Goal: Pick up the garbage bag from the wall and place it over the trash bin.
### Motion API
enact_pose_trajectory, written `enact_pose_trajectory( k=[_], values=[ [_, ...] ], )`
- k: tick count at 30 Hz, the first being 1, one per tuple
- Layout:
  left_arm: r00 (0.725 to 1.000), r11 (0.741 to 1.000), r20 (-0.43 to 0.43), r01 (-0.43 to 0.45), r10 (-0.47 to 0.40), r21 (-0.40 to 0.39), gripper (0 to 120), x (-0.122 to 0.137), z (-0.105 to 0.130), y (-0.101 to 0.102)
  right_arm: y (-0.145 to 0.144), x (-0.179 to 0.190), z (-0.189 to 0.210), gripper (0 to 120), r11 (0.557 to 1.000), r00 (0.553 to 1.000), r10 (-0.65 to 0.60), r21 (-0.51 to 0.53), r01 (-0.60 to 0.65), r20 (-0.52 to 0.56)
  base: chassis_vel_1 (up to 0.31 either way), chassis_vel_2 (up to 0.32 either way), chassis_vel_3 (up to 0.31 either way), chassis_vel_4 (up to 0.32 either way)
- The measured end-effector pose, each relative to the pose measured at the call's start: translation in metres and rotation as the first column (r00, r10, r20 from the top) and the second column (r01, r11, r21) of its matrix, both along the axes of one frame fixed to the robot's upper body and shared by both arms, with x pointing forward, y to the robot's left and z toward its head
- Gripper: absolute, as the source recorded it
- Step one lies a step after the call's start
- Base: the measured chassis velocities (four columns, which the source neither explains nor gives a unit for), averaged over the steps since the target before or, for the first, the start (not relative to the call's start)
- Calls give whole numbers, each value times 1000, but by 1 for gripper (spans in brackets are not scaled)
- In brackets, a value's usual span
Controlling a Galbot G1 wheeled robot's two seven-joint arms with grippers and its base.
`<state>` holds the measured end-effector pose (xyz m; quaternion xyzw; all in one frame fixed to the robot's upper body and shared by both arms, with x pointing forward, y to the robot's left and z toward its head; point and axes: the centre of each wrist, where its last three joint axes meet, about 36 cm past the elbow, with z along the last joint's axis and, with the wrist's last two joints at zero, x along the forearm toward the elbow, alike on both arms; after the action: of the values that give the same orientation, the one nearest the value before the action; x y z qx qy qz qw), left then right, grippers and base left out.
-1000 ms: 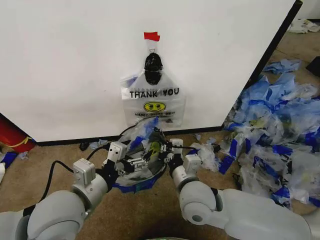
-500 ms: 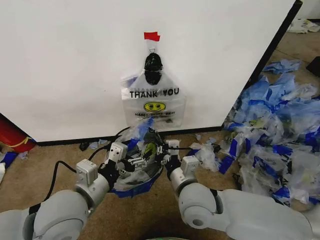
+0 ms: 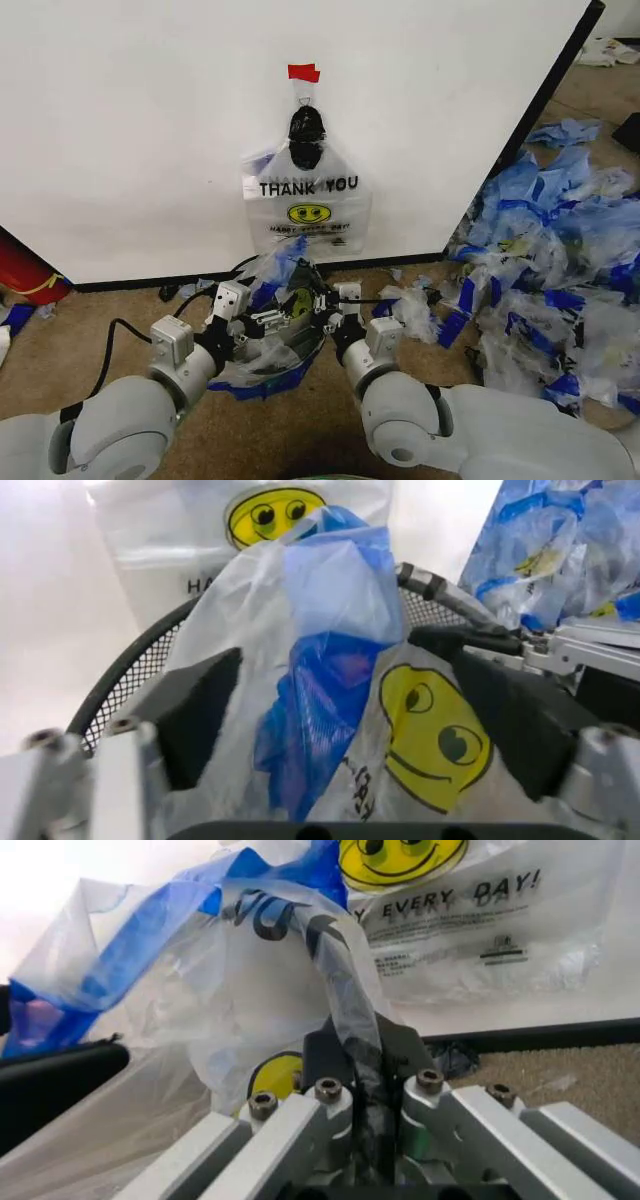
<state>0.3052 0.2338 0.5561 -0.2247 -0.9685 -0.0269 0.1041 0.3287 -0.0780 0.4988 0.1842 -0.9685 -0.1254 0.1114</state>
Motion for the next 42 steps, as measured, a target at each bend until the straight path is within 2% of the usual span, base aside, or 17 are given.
enact_pose_trajectory(
  k=[3, 9, 12, 16, 17, 22, 42],
  values=[
    [1000, 1000, -2, -1, 1, 0, 71, 0, -1, 0, 0, -1, 0, 0, 1000, 1000, -1, 0, 1, 1, 0, 0, 0, 0],
    [1000, 1000, 3, -3, 3, -10, 44, -1, -2, 0, -3, -2, -2, 0, 1000, 1000, -10, -2, 10, 0, 0, 0, 0, 0],
    [1000, 1000, 6, -4, 4, -11, 38, 0, -2, 0, -4, -3, -3, 0, 1000, 1000, -10, -2, 10, 0, 0, 0, 0, 0],
    [1000, 1000, 11, -13, 13, -9, 18, 2, -4, 1, -7, -5, -3, 0, 1000, 1000, -6, 19, 6, 5, 0, 0, 0, 0],
    [1000, 1000, 11, -13, 13, -9, 18, 2, -4, 1, -7, -5, -3, 0, 1000, 1000, -6, 19, 6, 5, 0, 0, 0, 0],
    [999, 999, 39, -33, 34, -13, 0, 8, -2, 5, -16, -10, -4, 0, 998, 1000, 9, 57, -9, 11, 0, 0, 0, 0],
    [987, 991, 99, -128, 124, 26, 0, 32, -4, 30, -42, -35, 1, 0, 990, 999, 35, 135, -39, 34, 0, 0, 0, 0]
  ],
)
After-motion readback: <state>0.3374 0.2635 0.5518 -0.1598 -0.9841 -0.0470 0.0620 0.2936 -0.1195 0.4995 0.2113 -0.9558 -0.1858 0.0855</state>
